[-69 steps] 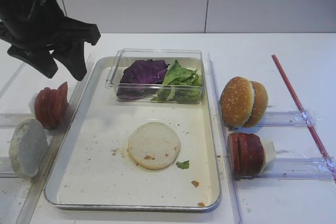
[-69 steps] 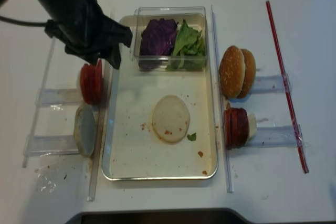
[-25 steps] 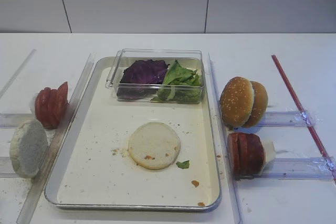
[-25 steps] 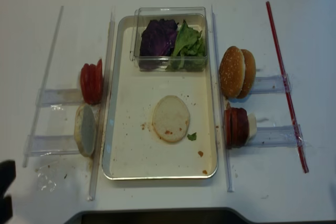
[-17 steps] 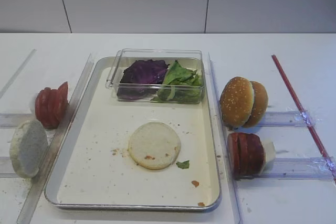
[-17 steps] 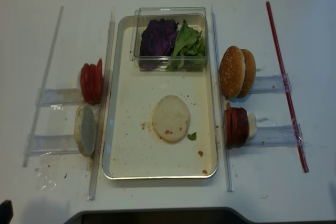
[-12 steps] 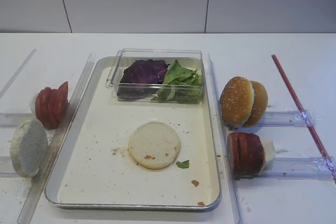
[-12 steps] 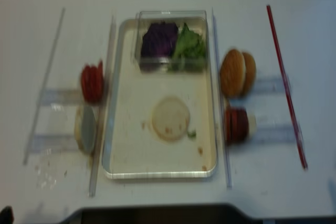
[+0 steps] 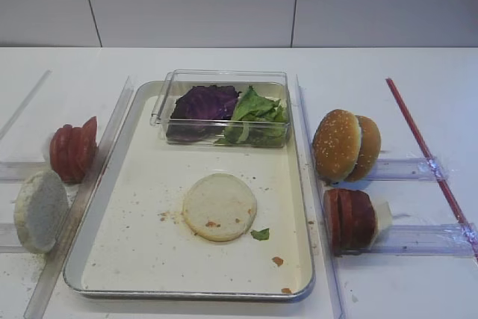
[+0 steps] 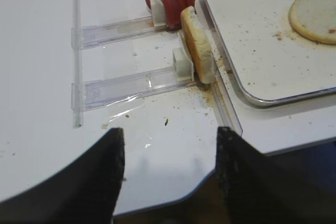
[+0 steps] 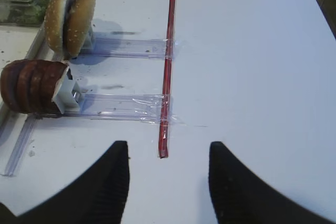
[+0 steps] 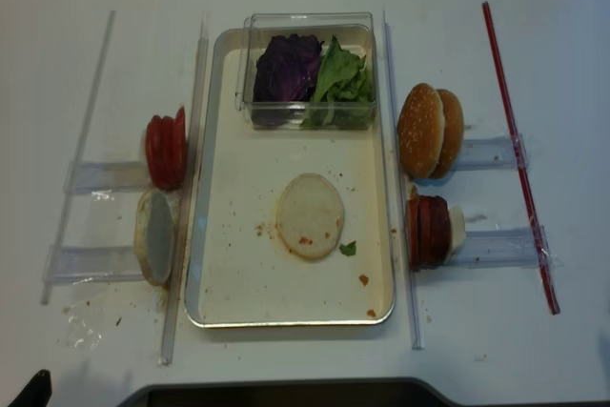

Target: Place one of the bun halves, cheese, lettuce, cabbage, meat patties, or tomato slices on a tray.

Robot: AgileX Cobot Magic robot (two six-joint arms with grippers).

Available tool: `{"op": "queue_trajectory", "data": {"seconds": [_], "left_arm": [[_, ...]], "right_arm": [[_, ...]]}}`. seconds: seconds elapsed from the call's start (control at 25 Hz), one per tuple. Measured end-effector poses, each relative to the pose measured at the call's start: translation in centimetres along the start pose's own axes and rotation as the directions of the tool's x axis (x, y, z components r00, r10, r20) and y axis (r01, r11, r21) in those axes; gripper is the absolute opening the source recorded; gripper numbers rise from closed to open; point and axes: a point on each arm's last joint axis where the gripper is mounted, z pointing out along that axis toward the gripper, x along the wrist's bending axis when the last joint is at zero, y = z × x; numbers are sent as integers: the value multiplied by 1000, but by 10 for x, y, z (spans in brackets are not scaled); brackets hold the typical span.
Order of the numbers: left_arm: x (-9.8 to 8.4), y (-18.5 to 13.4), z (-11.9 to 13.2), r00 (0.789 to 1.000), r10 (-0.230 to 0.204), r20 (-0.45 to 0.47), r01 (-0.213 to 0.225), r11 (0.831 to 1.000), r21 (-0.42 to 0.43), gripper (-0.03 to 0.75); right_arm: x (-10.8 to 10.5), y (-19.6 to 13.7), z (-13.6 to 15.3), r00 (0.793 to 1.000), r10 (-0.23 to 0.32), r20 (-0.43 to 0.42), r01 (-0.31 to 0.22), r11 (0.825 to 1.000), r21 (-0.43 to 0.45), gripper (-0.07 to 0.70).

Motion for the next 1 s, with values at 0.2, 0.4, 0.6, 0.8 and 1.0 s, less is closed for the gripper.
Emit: {"op": "queue_trajectory", "data": {"seconds": [0.2, 0.4, 0.6, 0.8, 1.0], "left_arm": [[0, 0, 0, 1000, 0, 0, 0, 1000, -4, 370], [0, 0, 0, 1000, 1, 0, -1, 1000, -4, 368], [0, 0, 0, 1000, 1, 0, -1, 1000, -4, 368], [0, 0, 0, 1000, 1, 0, -1, 1000, -5, 364], [0, 0, 0, 1000, 2, 0, -2, 1000, -5, 362]], "right_arm": [[0, 0, 0, 1000, 0, 0, 0, 1000, 0, 382], [0, 0, 0, 1000, 0, 0, 0, 1000, 0, 382], [0, 0, 0, 1000, 0, 0, 0, 1000, 0, 382], [0, 0, 0, 1000, 0, 0, 0, 1000, 0, 382], [0, 0, 0, 1000, 0, 0, 0, 1000, 0, 382]]}}
